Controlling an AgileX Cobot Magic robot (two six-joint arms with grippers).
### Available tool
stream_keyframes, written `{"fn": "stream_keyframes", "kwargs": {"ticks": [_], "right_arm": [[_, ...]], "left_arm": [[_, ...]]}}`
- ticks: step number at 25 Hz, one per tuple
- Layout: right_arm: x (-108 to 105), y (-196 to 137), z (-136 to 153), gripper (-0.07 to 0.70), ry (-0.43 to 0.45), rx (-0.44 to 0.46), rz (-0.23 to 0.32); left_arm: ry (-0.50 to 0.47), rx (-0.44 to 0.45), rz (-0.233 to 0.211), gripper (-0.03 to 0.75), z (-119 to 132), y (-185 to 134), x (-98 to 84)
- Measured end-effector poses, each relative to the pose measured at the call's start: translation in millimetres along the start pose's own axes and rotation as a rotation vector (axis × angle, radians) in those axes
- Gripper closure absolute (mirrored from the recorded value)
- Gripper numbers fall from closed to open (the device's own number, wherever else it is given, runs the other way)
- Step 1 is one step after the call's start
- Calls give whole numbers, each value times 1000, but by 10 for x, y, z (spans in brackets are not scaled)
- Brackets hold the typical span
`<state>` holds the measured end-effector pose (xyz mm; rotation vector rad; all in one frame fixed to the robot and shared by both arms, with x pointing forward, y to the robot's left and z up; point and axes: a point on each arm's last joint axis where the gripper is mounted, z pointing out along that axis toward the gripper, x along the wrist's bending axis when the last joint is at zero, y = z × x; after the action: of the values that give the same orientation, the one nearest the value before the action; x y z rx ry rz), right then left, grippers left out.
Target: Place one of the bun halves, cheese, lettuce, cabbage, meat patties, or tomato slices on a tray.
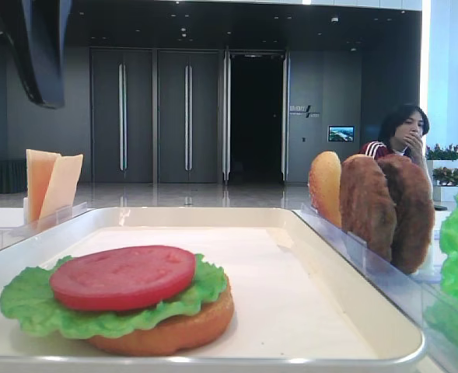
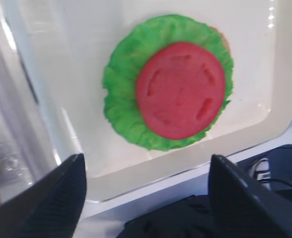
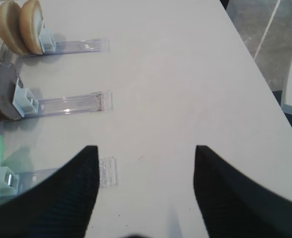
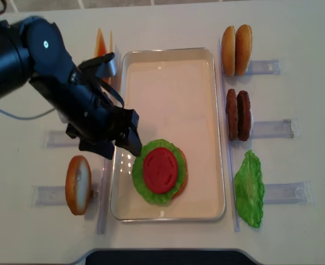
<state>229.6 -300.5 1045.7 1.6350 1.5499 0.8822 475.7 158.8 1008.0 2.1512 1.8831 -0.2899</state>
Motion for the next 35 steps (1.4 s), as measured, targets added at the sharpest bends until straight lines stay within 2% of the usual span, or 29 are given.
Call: {"fn": "stream_keyframes", "kwargs": {"ticks": [4,7,17,23,35], "right_arm": [[0,0,0,201,0,0,0],[0,0,0,201,0,0,0],[0,0,0,201,0,0,0],[0,0,0,201,0,0,0],[0,0,0,201,0,0,0]], "left_arm": [[111,33,23,137,-236,56,-1],[182,23,37,137,-375,106,9],[258,-22,47,137,-489,148,62],[305,-45,14,137,-605,234,385],[381,-110,-140,137,-963,226,1113]]}}
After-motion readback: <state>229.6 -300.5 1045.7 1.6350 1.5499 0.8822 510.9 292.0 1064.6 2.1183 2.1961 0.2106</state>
